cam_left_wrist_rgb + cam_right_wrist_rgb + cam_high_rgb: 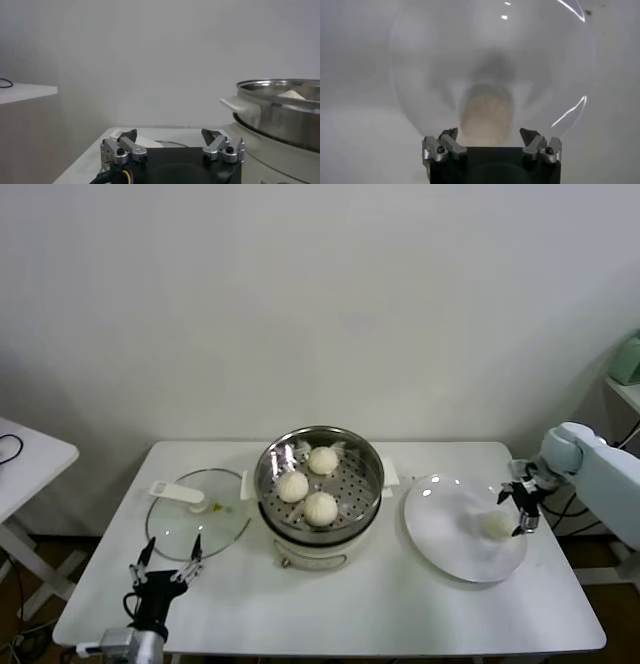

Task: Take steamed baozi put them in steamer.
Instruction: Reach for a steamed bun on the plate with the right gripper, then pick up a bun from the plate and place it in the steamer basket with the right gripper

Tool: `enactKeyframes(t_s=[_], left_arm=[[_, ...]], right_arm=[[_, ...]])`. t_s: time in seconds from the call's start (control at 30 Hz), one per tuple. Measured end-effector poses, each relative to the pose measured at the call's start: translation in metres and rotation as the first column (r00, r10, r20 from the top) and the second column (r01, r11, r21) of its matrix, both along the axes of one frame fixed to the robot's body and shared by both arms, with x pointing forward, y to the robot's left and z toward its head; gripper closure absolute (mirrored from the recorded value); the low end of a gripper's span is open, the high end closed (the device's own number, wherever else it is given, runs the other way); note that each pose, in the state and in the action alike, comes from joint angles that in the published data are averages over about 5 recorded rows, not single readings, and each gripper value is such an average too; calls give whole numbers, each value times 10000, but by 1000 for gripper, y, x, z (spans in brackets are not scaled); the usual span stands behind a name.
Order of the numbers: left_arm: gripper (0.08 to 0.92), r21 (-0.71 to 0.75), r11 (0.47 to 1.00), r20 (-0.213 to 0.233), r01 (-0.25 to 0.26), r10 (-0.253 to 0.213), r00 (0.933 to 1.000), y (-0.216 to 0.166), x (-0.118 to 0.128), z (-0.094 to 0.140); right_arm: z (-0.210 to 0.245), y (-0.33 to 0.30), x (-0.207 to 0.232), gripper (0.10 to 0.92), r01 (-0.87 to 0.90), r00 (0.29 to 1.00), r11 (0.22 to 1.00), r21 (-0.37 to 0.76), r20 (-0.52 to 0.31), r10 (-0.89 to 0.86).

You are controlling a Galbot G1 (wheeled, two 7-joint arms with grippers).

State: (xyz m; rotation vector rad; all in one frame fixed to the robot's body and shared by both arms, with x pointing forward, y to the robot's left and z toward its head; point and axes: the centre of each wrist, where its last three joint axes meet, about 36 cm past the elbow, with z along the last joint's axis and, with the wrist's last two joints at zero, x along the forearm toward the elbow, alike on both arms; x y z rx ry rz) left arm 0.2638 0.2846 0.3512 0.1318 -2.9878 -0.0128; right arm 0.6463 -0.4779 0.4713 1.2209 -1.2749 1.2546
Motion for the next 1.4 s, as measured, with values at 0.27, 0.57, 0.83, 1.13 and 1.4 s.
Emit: enactKeyframes(t_s=[0.27,0.57,0.83,1.13,1.4], left_arm=[[177,30,10000,-25,7,-7,10000,0,0,-1],[177,38,10000,-37,10,-10,10000,0,1,-1],[177,40,10000,-35,6,-6,10000,0,2,-1],[177,44,10000,-12,9,-9,10000,0,2,-1],[177,-9,9999,40,128,-128,9999,-3,3,1]], right_arm=[[-13,7,3,200,-34,9999,10000,-10,-112,34],[-19,12,6,207,-60,9998,10000,-48,-172,60],[-20,12,6,317,-31,9998,10000,-55,-189,30],[-13,8,8,335,289,9996,9994,174,-19,-289],[26,19,24,343,615,9970,9949,800,411,-649]])
